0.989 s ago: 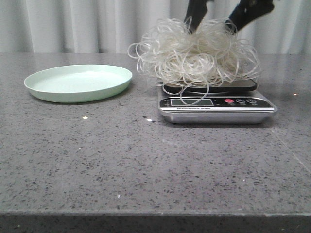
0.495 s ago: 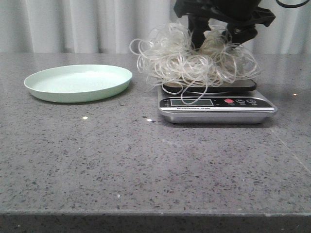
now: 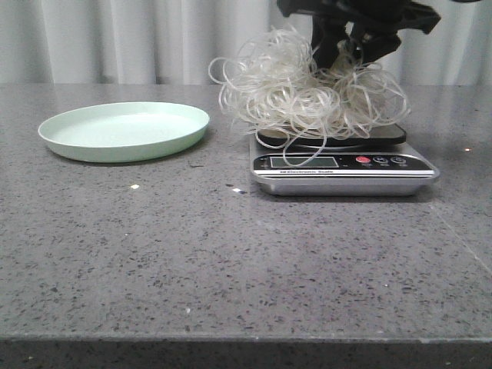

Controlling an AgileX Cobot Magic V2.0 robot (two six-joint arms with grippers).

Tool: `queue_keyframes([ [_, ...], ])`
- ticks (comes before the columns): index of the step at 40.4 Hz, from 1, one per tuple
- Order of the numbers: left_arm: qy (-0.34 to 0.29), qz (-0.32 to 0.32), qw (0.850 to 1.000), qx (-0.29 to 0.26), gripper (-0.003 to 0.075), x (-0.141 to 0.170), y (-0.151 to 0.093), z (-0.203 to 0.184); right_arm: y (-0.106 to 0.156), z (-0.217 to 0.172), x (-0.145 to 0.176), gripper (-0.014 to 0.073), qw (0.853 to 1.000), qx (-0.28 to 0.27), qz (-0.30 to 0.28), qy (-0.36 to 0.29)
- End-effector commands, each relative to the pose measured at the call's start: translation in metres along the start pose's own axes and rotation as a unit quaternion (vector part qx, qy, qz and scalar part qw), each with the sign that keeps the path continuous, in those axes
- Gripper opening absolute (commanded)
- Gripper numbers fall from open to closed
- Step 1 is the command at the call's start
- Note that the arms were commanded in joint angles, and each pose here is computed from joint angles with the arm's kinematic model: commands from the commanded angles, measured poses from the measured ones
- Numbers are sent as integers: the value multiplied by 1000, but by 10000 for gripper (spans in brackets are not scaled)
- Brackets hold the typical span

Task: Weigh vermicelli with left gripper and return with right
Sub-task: 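Close the right gripper on the vermicelli and lift it off the scale, then carry the vermicelli with the right gripper over the green plate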

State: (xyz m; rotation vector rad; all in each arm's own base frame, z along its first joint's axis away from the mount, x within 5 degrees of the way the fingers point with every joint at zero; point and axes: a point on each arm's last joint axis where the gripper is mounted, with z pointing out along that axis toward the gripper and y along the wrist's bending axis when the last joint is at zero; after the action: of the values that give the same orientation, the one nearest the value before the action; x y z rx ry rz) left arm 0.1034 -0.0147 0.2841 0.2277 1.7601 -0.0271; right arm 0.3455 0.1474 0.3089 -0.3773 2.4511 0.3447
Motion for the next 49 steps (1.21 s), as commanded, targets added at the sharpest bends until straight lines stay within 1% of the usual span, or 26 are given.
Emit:
queue_keyframes([
  [1, -47, -9, 999, -14, 137, -15, 3, -1, 6, -47, -19, 152, 997, -3, -13, -72],
  [11, -47, -9, 999, -14, 137, -15, 3, -1, 16, -103, -46, 152, 989, -13, -24, -147],
  [17, -47, -9, 999, -14, 137, -15, 3, -1, 23, -135, -65, 152, 981, -21, -32, -190],
  [22, -47, -9, 999, -14, 137, -15, 3, -1, 40, -157, -78, 152, 969, -40, -47, -239],
  [25, -47, -9, 999, -14, 137, -15, 3, -1, 54, -160, -85, 152, 962, -57, -58, -262],
  [29, -47, -9, 999, -14, 137, -15, 3, -1, 74, -152, -90, 152, 957, -80, -72, -270],
  [32, -47, -9, 999, -14, 137, -15, 3, -1, 87, -138, -92, 152, 957, -93, -81, -264],
  [39, -47, -9, 999, -14, 137, -15, 3, -1, 118, -91, -93, 152, 957, -118, -98, -246],
  [44, -48, -9, 999, -14, 137, -15, 3, -1, 133, -52, -91, 152, 959, -126, -103, -234],
  [49, -52, -9, 998, -15, 137, -16, 4, -2, 140, -18, -87, 152, 962, -126, -106, -216],
])
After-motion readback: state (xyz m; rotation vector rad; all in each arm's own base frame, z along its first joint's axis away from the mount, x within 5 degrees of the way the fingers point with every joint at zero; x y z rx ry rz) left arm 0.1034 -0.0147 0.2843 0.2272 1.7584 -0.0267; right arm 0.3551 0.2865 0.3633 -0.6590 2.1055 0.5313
